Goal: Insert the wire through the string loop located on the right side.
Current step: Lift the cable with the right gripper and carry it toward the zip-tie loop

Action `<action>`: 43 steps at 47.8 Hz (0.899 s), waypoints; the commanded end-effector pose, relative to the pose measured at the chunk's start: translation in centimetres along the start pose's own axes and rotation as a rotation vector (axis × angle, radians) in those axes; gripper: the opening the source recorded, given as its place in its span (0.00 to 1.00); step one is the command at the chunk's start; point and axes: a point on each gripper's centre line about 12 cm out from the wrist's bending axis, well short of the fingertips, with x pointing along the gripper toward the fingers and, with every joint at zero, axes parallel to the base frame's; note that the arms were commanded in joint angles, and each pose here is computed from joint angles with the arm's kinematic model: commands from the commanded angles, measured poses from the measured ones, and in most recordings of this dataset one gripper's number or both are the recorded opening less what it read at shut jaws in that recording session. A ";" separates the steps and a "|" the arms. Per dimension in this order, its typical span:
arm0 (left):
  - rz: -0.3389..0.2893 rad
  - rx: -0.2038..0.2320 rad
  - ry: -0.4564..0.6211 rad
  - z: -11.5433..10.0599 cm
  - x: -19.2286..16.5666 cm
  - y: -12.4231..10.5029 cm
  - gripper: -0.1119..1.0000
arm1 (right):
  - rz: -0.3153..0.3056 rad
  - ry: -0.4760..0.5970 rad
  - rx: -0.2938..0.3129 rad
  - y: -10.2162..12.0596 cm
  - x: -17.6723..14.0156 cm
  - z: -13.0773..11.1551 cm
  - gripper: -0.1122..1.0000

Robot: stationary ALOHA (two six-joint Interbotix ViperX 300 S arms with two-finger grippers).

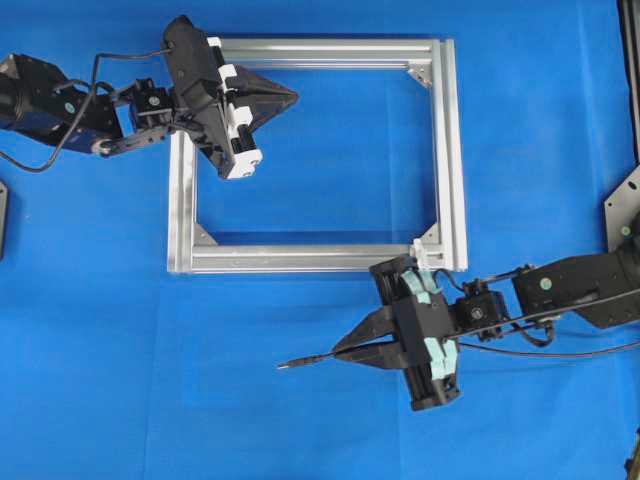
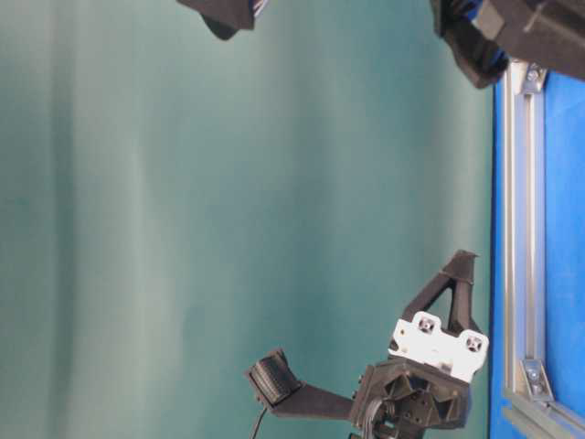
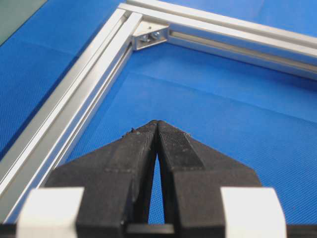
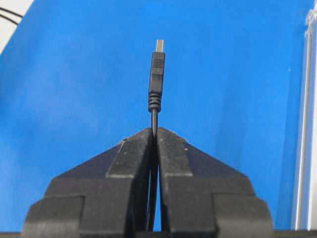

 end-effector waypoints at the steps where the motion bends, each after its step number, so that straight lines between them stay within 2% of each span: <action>1: -0.002 -0.002 -0.044 1.5 -0.2 0.0 0.10 | 0.007 -0.028 0.008 0.2 -1.3 0.7 0.07; 27: -0.003 -0.001 -0.048 1.6 -0.3 0.0 0.10 | 0.006 0.043 0.047 -1.0 -11.5 -5.2 0.07; 43: -0.003 -0.001 -0.049 1.7 -0.2 0.0 0.10 | 0.026 0.081 0.057 -1.6 -16.3 -7.5 0.07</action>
